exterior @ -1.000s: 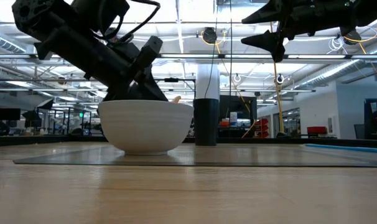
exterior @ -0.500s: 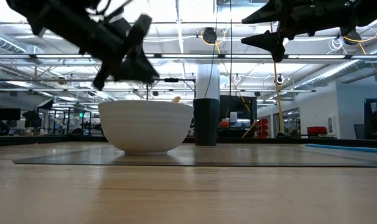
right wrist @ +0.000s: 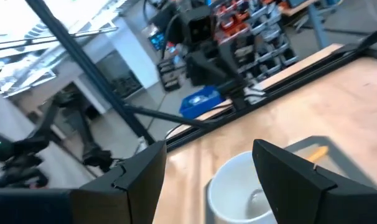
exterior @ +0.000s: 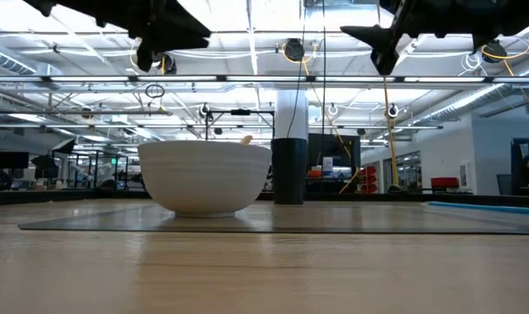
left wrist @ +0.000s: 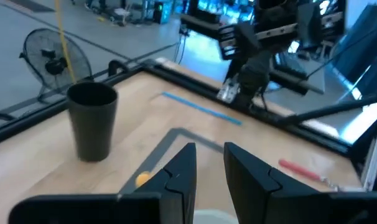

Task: Pick & Place Utensil
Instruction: Put the pink fork into the white bowl on the light brown mat

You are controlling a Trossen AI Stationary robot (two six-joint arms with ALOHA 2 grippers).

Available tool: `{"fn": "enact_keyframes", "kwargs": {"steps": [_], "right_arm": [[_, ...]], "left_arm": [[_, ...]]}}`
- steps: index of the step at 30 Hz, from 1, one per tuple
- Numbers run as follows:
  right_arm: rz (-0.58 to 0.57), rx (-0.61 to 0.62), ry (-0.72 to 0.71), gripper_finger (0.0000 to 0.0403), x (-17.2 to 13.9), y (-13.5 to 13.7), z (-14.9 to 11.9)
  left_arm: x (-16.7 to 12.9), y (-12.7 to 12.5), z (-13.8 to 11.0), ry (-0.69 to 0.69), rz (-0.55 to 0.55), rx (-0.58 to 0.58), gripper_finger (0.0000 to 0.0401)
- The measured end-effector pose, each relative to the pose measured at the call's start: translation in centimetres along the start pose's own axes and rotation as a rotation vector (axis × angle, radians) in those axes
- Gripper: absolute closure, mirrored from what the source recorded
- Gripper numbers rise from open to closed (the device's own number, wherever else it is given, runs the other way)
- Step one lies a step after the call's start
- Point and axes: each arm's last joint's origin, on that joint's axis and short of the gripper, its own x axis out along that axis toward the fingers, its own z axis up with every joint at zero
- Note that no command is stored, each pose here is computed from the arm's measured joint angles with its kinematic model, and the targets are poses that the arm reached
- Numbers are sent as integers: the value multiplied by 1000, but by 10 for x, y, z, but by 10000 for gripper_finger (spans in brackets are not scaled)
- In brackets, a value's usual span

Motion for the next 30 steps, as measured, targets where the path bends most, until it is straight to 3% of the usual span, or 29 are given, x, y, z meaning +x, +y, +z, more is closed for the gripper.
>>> {"fn": "enact_keyframes", "kwargs": {"steps": [6, 12, 20, 25, 30], "right_arm": [[64, 71, 68, 167, 4, 16, -12], [18, 95, 173, 194, 8, 39, -21], [-45, 87, 203, 230, 21, 72, -15], [-124, 82, 319, 240, 49, 90, -17], [-182, 124, 388, 241, 76, 98, -21]], "left_arm": [[-20, 8, 4, 43, 42, 16, 316], [-34, 14, 5, 78, 60, 57, 316], [-43, 24, 8, 82, 108, 101, 316], [-46, 29, 9, 127, 23, 135, 316], [-48, 32, 11, 180, -161, 161, 316]]}}
